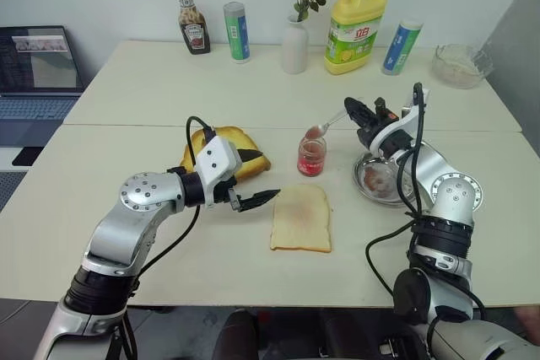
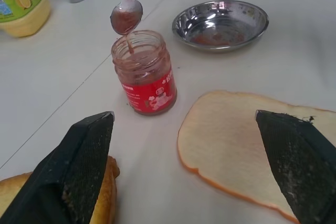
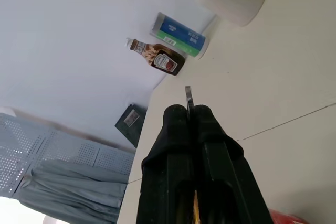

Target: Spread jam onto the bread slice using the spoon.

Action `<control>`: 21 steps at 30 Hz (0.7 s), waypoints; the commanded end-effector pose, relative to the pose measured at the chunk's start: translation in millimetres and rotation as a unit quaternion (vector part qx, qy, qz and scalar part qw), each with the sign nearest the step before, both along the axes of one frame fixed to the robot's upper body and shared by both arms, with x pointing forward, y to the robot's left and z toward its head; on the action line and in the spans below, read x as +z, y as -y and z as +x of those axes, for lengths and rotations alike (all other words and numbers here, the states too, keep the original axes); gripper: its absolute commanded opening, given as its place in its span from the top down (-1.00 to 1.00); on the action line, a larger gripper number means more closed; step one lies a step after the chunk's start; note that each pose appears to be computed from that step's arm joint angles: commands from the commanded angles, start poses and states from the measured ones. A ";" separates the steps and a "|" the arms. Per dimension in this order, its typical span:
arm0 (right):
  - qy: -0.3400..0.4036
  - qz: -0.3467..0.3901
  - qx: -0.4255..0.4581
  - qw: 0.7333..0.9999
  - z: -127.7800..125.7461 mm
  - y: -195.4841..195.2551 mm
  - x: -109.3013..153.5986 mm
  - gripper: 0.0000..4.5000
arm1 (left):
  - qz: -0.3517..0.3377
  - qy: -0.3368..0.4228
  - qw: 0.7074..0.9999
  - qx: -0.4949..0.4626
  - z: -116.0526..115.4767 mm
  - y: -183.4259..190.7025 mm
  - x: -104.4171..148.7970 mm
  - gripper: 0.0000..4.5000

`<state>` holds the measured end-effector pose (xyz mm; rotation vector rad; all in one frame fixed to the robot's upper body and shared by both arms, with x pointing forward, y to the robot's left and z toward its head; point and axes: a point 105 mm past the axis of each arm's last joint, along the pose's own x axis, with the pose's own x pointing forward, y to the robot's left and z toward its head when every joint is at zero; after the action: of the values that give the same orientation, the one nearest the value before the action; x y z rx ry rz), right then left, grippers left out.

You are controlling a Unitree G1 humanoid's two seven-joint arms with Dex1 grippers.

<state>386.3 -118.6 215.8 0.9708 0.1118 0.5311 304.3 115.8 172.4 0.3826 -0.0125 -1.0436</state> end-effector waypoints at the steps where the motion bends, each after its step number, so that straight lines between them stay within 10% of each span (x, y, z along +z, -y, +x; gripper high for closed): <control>1: 0.076 0.002 0.042 0.996 -21.8 -7.9 31.9 0.98 | -0.028 0.032 0.999 -0.002 -4.9 -3.6 24.8 -1.00; 9: 0.112 -0.012 0.138 0.984 -71.3 -42.1 45.5 0.98 | 0.032 -0.012 0.999 -0.034 -47.5 -37.5 11.0 -1.00; 21: 0.134 -0.196 0.192 0.952 -99.3 -72.2 -16.3 0.98 | 0.102 -0.058 0.990 -0.072 -97.8 -54.4 -25.6 -1.00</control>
<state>291.1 -48.1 192.5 0.5514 0.2273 0.9269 210.1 171.8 140.2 0.4611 0.2141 -1.2031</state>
